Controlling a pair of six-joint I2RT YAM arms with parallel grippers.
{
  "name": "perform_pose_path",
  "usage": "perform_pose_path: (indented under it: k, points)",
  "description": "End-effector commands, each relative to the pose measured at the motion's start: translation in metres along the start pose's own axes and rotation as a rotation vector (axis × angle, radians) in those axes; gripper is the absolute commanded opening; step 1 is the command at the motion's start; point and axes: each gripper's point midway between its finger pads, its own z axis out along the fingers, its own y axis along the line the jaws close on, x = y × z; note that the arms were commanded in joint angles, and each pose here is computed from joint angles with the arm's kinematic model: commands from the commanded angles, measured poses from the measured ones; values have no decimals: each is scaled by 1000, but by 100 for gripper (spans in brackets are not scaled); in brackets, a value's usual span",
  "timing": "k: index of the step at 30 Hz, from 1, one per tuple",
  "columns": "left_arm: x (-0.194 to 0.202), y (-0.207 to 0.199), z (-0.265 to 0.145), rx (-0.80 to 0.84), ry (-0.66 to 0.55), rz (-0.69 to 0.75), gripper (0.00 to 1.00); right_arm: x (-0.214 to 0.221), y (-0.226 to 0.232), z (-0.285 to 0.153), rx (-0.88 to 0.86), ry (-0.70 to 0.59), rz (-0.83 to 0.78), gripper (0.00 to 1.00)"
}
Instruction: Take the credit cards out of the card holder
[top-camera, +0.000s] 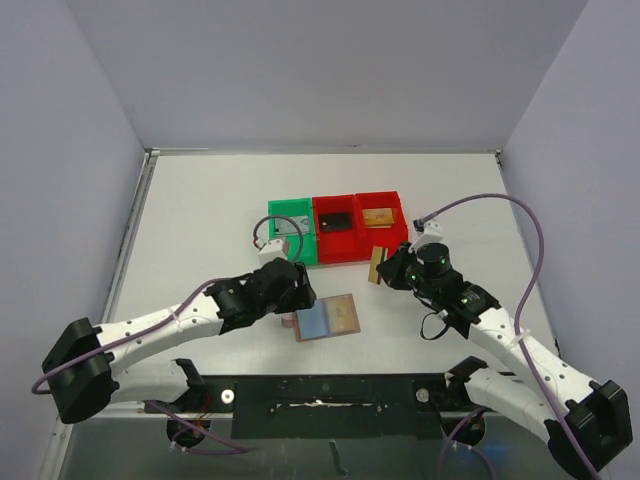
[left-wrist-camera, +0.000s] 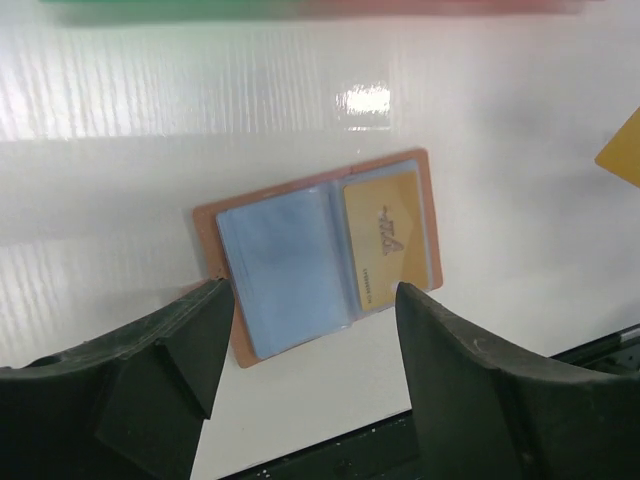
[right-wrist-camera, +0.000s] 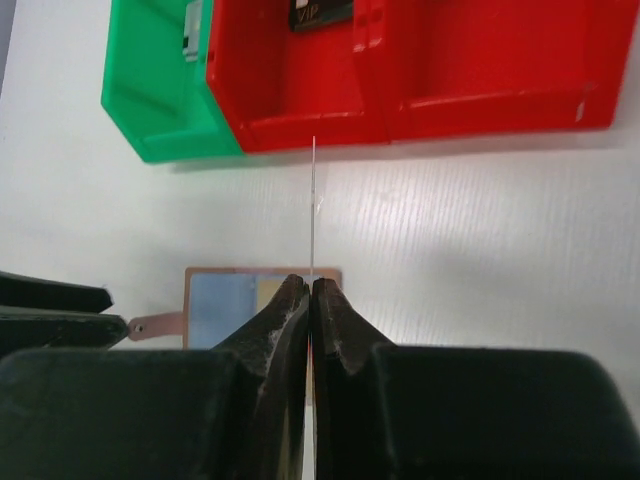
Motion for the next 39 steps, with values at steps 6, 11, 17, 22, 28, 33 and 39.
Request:
perform_pose_path:
  k: [6,11,17,22,28,33,39]
  points:
    - [-72,6,-53,-29,-94,12,72,-75,-34,-12,161,-151,-84,0]
    - [-106,24,-89,-156,-146,19,73,-103,-51,-10,174,-186,-84,0]
    - [-120,83,-87,-274,-190,8,74,-119,-53,5,156,-192,-140,0]
    - [-114,114,-77,-268,-217,-40,75,-128,-51,21,147,-173,-176,0]
    - [-117,120,-76,-251,-281,-57,75,-133,-45,50,93,-120,-284,0]
    - [-121,125,-72,-263,-268,-67,75,-134,-36,71,89,-159,-363,0]
    - [-144,120,-68,-197,-274,11,76,-130,-29,91,149,-167,-504,0]
